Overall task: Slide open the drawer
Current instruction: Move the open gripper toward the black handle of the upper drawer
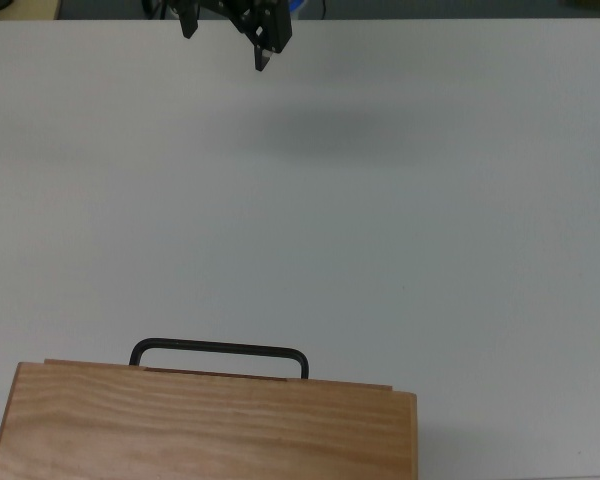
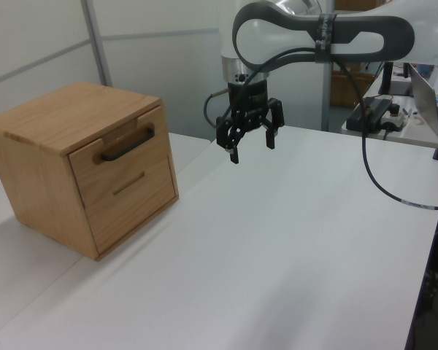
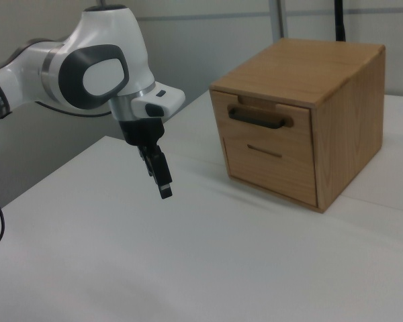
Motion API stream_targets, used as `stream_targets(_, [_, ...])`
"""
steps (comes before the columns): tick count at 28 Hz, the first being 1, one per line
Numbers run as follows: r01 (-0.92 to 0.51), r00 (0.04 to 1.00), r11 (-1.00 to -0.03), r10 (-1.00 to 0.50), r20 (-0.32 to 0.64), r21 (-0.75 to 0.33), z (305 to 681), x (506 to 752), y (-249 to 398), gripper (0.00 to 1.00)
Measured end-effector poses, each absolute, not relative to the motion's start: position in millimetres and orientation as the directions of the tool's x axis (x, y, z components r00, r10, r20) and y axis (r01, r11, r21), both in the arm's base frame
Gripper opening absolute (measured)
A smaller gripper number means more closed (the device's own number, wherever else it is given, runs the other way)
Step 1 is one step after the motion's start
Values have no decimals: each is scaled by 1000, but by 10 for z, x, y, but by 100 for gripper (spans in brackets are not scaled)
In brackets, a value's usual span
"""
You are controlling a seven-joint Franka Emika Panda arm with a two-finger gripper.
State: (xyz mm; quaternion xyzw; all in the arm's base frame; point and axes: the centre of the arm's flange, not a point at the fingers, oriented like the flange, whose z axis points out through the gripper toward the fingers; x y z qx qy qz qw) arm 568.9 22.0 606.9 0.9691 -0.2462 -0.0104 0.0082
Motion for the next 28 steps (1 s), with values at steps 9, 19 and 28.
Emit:
stream_targets(9, [-768,640,-640,-769,-17,38,5986,5714,221,100])
stream_targets(19, [-946,322,-322,-947,-2,37,6000,5718,221,100])
stream_targets(28, [-989,49,-49,-999,7,-140,6081,5932,251,100])
